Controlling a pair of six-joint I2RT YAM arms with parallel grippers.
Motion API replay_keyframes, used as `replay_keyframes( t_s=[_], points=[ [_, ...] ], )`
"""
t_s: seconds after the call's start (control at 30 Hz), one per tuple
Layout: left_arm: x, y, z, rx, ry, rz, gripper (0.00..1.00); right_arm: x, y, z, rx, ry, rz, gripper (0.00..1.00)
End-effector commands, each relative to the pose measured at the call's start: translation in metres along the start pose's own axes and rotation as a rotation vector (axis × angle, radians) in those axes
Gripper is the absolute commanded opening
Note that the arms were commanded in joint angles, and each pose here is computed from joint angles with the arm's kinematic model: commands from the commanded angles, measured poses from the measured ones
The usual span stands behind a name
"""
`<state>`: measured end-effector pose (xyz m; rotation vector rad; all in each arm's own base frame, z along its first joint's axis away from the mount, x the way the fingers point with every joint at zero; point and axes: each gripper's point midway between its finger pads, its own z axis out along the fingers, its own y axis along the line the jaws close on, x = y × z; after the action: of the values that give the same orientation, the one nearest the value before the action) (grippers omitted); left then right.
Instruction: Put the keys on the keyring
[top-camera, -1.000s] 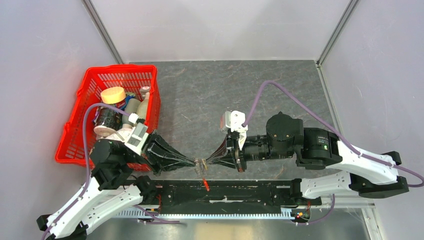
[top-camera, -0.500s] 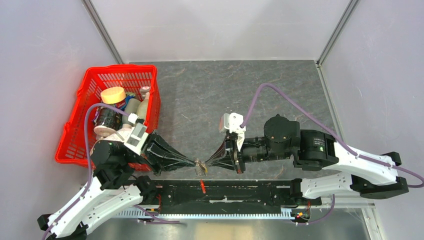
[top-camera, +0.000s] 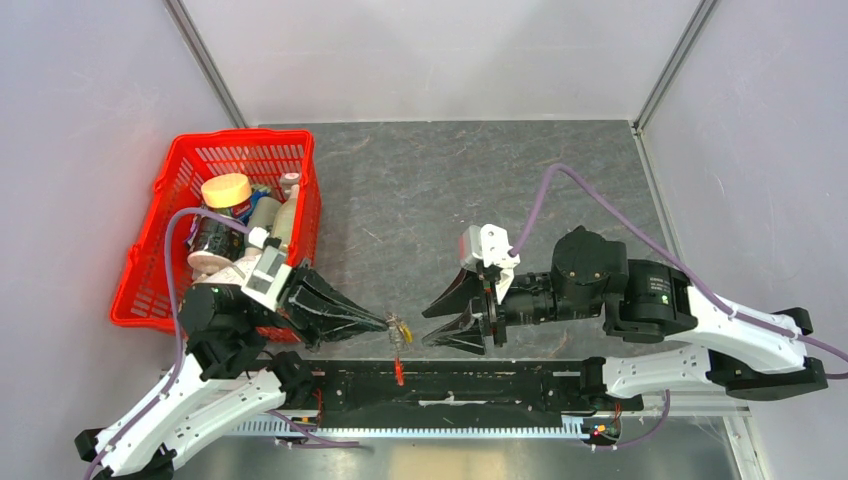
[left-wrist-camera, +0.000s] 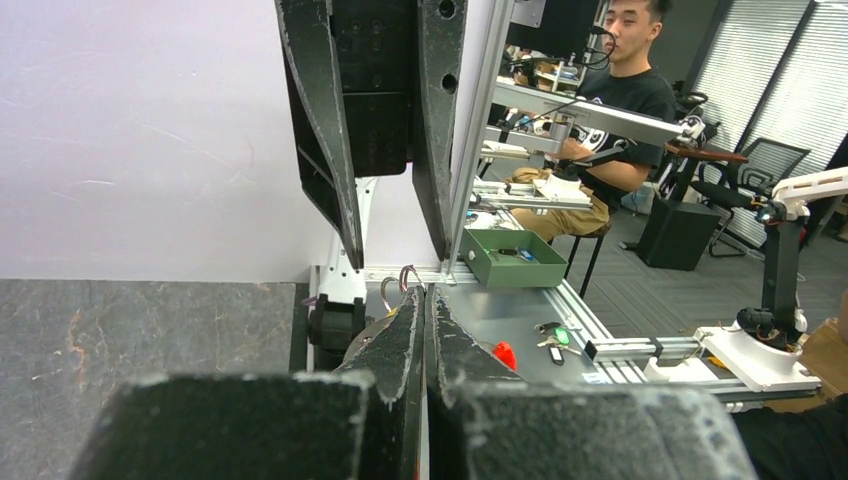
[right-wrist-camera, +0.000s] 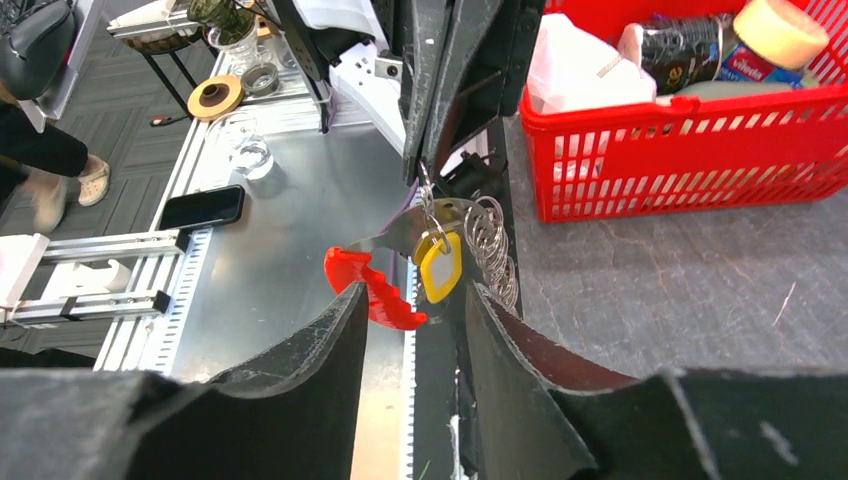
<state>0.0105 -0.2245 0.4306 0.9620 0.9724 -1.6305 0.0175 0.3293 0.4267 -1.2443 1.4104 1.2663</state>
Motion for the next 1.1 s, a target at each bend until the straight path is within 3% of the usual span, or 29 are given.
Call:
replay_keyframes(
  t_s=[0.0,0.27,0.5,1.07],
  points=[
    [-0.017,-0.007,0.001,0.012,-0.063,0.018,0.02,-0.028,0.006,-0.009,-0.027,-0.051,-0.082,0.49],
    [-0.018,-0.008,0.001,0.021,-0.088,0.000,0.02,-0.039,0.005,0.008,-0.063,-0.002,-0.213,0.55],
    [-0.022,-0.012,0.000,0.028,-0.099,0.004,0.02,-0.039,0.002,0.018,-0.066,0.017,-0.241,0.53],
    [-0.024,-0.015,-0.001,0.036,-0.104,0.011,0.02,-0.035,0.008,0.027,-0.113,0.026,-0.207,0.30]
  ],
)
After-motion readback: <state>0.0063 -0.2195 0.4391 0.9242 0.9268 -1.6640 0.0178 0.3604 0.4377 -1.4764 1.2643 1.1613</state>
